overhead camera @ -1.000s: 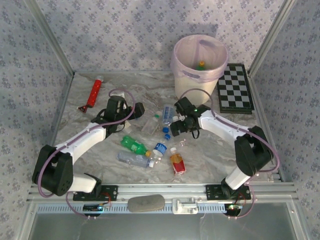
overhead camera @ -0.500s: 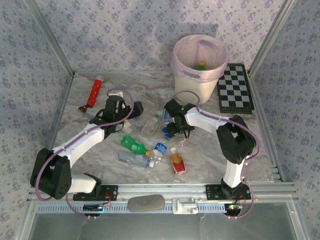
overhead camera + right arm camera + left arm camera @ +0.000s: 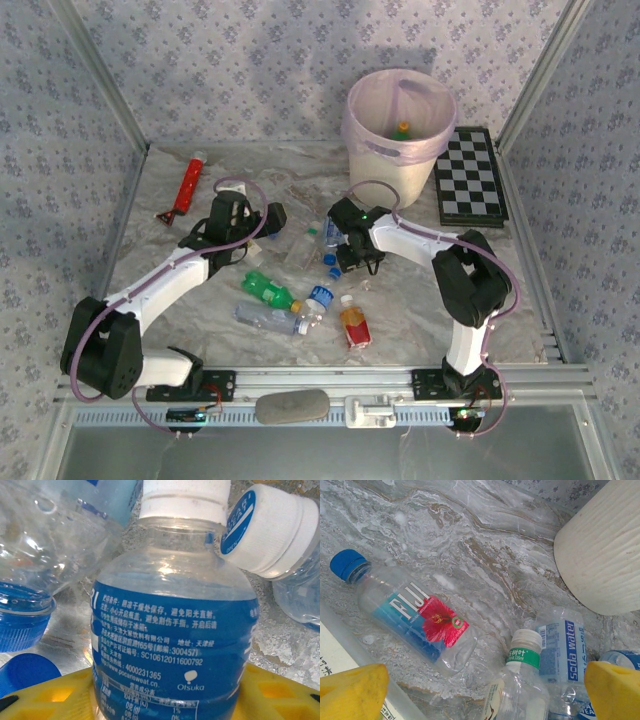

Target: Put the plastic bottles in the bin

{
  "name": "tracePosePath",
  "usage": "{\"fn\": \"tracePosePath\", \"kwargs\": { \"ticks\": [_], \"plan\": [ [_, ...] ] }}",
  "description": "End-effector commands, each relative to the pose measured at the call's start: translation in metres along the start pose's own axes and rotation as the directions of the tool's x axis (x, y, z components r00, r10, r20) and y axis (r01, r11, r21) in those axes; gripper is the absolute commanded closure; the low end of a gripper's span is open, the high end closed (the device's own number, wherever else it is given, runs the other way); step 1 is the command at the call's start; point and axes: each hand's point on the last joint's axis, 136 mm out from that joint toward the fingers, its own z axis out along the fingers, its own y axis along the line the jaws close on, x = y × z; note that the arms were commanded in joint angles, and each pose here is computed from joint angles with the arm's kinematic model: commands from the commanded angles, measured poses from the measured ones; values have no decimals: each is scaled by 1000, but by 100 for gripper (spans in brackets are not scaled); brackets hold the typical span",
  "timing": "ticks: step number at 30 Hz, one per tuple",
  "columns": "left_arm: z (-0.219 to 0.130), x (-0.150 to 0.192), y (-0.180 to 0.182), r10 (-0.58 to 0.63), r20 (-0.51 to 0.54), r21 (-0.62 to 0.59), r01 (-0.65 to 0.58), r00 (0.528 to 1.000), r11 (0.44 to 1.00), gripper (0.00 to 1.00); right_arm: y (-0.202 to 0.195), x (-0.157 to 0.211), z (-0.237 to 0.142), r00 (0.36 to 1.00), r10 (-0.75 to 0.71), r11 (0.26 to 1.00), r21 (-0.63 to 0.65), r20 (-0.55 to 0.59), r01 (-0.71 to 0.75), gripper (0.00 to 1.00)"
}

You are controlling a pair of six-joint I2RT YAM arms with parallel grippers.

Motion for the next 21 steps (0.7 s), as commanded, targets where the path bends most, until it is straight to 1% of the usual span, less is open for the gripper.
{"fn": "tracePosePath", "kwargs": {
  "ticks": [1,3,7,10,11,14,18,21],
  "plan": [
    [-5,2,3,17,5,-14,-17,1000,1000,0,2,-3,-5,1000,6,1000,-11,13,-6,48],
    [-6,1,3,18,8,-16,-18,1000,1000,0,5,-5,-11,1000,15,999,-48,23,-14,50],
    [-7,-1,10,-1,17,-31,1,1000,1000,0,10,-20,-35,991,50,988,-153,124,-31,51],
    [-7,-6,23,-70,33,-30,71,997,997,0,13,-38,-63,969,79,970,-243,236,-20,51],
    [-8,-7,28,-99,40,-30,100,994,995,0,14,-45,-74,958,68,963,-270,278,10,51],
    [-12,-11,45,-149,66,-46,152,987,987,0,18,-54,-97,942,94,929,-369,323,34,50],
    [-21,-16,62,-178,104,-72,186,978,980,0,21,-78,-135,900,98,904,-417,424,98,50],
    [-28,-17,71,-185,131,-89,197,974,976,0,14,-109,-170,850,123,892,-433,512,132,50]
  ]
}}
